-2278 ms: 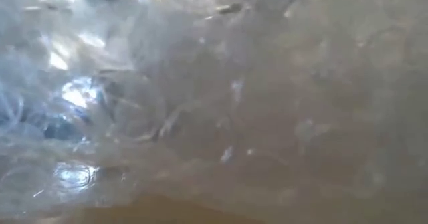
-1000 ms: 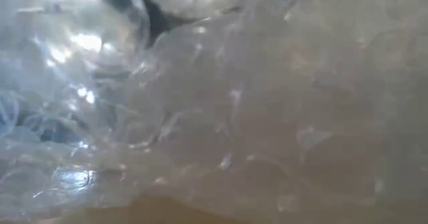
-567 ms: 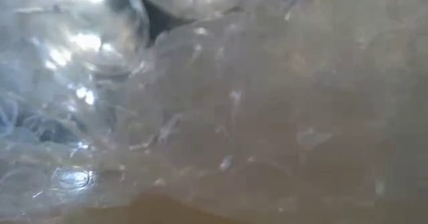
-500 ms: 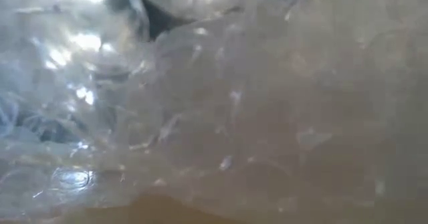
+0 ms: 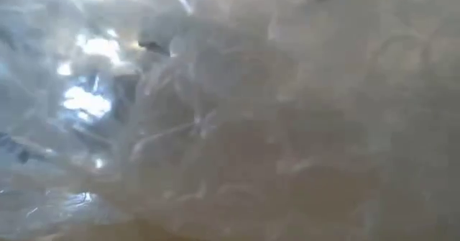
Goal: Wrap mug
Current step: Wrap the white mug with the bubble wrap
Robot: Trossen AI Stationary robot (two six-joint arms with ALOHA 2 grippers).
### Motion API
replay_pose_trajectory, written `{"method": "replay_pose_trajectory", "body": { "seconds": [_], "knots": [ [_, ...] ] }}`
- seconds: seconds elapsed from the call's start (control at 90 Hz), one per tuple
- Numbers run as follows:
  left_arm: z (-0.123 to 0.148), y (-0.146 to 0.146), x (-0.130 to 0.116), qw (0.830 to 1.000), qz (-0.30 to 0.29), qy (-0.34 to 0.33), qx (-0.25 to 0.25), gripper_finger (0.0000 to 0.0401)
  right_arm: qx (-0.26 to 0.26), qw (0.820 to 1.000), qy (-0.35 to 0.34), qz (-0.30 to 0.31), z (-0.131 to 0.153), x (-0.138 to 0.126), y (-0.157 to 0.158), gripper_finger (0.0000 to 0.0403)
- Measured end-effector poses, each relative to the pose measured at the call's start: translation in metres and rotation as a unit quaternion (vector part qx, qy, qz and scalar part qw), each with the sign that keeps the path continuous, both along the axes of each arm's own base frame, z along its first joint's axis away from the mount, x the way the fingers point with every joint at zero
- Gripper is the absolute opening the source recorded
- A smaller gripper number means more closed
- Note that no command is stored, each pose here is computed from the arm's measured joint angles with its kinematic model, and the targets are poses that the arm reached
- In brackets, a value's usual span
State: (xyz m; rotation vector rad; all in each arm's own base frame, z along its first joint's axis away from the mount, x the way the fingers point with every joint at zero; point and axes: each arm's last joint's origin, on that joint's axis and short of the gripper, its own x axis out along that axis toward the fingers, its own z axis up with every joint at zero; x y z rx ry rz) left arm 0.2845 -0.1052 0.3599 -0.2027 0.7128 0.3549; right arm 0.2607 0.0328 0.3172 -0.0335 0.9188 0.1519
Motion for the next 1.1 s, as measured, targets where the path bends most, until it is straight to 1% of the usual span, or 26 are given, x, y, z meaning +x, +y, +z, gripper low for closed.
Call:
{"method": "replay_pose_trajectory", "body": {
  "seconds": [0.067, 0.133, 0.233, 0.311, 0.356, 0.478, 0.533, 0.6, 0.667, 0.744, 0.811, 0.967, 1.022, 1.1],
  "knots": [
    [0.006, 0.001, -0.001, 1.0, -0.006, -0.017, -0.006, 0.0001, -0.032, 0.999, 0.001, -0.023, -0.002, -0.006, -0.003, 0.0014],
    [0.007, 0.001, -0.002, 1.0, -0.01, -0.017, -0.012, 0.0001, -0.057, 0.998, 0.0, -0.031, -0.002, -0.007, -0.005, 0.0032],
    [0.006, 0.001, -0.002, 1.0, -0.008, -0.016, -0.017, 0.0001, -0.072, 0.997, -0.004, -0.037, 0.004, -0.009, -0.006, 0.0072],
    [0.005, 0.001, -0.002, 1.0, -0.005, -0.015, -0.02, 0.0, -0.066, 0.997, -0.009, -0.042, 0.017, -0.015, -0.006, 0.0107],
    [0.005, 0.002, -0.001, 1.0, -0.002, -0.016, -0.023, 0.0, -0.054, 0.998, -0.002, -0.045, 0.024, -0.019, -0.006, 0.0125],
    [0.004, 0.004, -0.002, 0.999, 0.003, -0.01, -0.03, 0.0, -0.014, 0.996, 0.064, -0.055, 0.037, -0.038, -0.006, 0.0169],
    [0.004, 0.006, -0.003, 0.999, 0.006, -0.005, -0.035, 0.0, -0.008, 0.996, 0.068, -0.063, 0.043, -0.044, -0.007, 0.0182],
    [0.004, 0.009, -0.003, 0.999, 0.015, -0.001, -0.038, 0.0, -0.006, 0.993, 0.093, -0.076, 0.041, -0.054, -0.008, 0.0194],
    [0.004, 0.011, -0.003, 0.999, 0.021, -0.001, -0.039, 0.0, 0.006, 0.993, 0.084, -0.088, 0.037, -0.055, -0.008, 0.0201],
    [0.005, 0.013, -0.002, 0.999, 0.028, -0.005, -0.042, 0.0, 0.019, 0.994, 0.071, -0.085, 0.022, -0.051, -0.005, 0.0206],
    [0.005, 0.016, -0.001, 0.998, 0.033, -0.006, -0.044, 0.0, 0.032, 0.996, 0.05, -0.065, 0.002, -0.043, 0.003, 0.0208],
    [0.005, 0.022, 0.001, 0.997, 0.052, -0.011, -0.048, 0.0, 0.044, 0.999, 0.0, -0.023, -0.066, -0.026, 0.022, 0.0202],
    [0.005, 0.023, 0.002, 0.997, 0.06, -0.012, -0.051, 0.0, 0.041, 0.999, -0.004, -0.025, -0.093, -0.022, 0.026, 0.0196],
    [0.005, 0.025, 0.002, 0.996, 0.067, -0.016, -0.054, 0.0, 0.02, 0.998, -0.02, -0.06, -0.12, -0.017, 0.028, 0.0187]
  ]
}}
